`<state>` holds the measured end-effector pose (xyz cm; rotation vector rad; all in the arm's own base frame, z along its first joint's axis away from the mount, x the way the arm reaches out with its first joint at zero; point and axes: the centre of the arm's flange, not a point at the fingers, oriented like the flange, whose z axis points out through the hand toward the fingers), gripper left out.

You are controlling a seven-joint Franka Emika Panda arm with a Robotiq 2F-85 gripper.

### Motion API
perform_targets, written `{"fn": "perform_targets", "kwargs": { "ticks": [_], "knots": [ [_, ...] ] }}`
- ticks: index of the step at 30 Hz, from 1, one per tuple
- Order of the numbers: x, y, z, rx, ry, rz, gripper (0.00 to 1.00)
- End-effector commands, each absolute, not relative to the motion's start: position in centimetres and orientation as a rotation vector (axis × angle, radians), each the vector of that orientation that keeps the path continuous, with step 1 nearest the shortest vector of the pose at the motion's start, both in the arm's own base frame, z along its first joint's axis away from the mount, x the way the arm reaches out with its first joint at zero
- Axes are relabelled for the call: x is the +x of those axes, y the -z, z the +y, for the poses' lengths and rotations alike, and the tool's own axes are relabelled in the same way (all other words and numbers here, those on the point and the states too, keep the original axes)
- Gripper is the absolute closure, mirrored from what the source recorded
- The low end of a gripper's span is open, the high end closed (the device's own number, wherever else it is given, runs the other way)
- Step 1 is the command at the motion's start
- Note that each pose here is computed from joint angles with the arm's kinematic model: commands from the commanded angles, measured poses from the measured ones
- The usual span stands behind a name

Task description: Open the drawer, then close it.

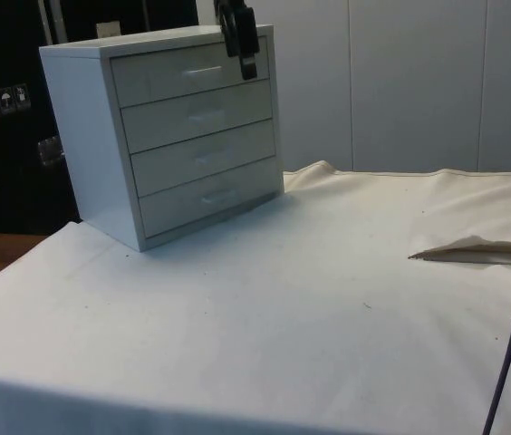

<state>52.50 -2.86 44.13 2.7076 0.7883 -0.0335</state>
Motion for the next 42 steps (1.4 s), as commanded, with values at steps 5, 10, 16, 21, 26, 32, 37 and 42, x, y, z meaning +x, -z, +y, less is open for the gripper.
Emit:
{"fn": "perform_targets", "kwargs": {
  "ticks": [5, 10, 16, 21, 26, 32, 37, 42],
  "knots": [
    [52.5, -44.3, -3.1, 2.663, 0.009, 0.835, 0.0],
    [52.6, -44.2, -3.2, 2.64, 0.004, 0.854, 0.0],
    [52.7, -44.0, -3.1, 2.624, 0.008, 0.869, 0.0],
    [52.7, -43.8, -3.1, 2.582, -0.028, 0.903, 0.0],
    [52.7, -43.5, -3.1, 2.56, -0.042, 0.92, 0.0],
    [52.8, -43.4, -3.0, 2.517, -0.058, 0.946, 0.0],
    [52.9, -43.3, -3.0, 2.492, -0.067, 0.959, 0.0],
    [52.9, -43.2, -3.0, 2.453, -0.08, 0.974, 0.0]
  ]
}}
